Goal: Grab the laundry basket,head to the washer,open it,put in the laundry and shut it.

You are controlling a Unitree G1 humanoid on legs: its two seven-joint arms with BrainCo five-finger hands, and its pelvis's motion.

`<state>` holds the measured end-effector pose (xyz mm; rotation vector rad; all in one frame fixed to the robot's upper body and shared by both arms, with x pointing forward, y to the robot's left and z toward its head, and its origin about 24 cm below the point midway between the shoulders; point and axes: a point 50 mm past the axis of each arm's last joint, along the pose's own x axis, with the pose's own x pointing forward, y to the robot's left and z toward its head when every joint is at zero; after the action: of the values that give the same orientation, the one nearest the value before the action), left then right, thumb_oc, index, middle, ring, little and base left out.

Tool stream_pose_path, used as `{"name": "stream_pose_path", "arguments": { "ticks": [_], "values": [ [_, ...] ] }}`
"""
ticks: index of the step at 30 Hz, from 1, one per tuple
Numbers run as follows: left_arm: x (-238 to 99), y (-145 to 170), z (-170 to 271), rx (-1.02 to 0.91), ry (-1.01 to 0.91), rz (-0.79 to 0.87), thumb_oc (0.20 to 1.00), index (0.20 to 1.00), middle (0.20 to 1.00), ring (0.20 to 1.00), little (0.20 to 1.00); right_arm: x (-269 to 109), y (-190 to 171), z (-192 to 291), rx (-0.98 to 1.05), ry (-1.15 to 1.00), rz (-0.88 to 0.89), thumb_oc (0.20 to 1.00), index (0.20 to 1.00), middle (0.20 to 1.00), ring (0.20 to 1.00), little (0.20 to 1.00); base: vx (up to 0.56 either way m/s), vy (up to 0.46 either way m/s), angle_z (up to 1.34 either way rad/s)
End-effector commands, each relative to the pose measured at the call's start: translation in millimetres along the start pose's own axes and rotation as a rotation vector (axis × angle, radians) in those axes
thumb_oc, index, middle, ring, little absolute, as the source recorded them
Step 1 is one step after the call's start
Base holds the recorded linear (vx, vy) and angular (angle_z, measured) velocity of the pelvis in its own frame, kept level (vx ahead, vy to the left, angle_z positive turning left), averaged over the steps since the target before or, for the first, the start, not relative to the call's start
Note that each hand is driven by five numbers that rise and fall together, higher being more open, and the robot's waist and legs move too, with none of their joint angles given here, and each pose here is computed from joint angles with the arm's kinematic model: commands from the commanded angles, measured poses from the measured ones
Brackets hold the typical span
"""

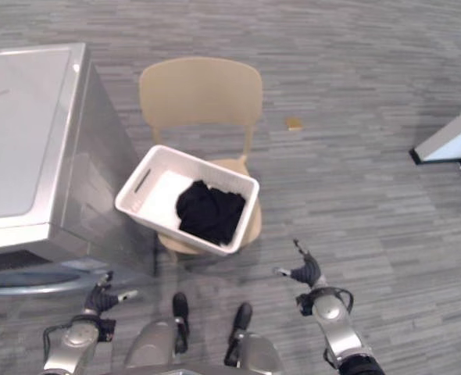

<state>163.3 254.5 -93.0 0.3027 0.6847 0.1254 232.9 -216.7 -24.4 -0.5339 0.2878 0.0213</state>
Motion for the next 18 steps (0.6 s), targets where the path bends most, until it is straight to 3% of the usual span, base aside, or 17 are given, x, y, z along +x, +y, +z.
{"name": "stream_pose_path", "arguments": {
  "ticks": [1,10,12,18],
  "values": [
    [-1.0,18.4,5.7,0.064,-0.044,0.050,1.000,1.000,1.000,1.000,1.000,11.1,-15.7,34.7,-0.082,-0.171,-0.012,1.000,1.000,1.000,1.000,1.000,-0.02,0.040,0.08],
    [3.8,7.6,17.0,0.141,-0.100,-0.023,1.000,1.000,1.000,1.000,1.000,35.0,-31.8,81.9,-0.391,-0.342,0.011,1.000,1.000,1.000,1.000,1.000,0.05,-0.035,0.47],
    [5.1,5.9,16.6,0.153,-0.102,-0.031,1.000,1.000,1.000,1.000,1.000,52.4,-31.5,100.2,-0.609,-0.391,0.040,1.000,1.000,1.000,1.000,1.000,-0.02,-0.127,0.71],
    [10.4,0.9,24.8,0.131,-0.127,-0.017,1.000,1.000,1.000,1.000,1.000,77.0,-28.9,129.1,-0.920,-0.445,0.041,1.000,1.000,1.000,1.000,1.000,-0.03,-0.117,0.27]
  ]
}}
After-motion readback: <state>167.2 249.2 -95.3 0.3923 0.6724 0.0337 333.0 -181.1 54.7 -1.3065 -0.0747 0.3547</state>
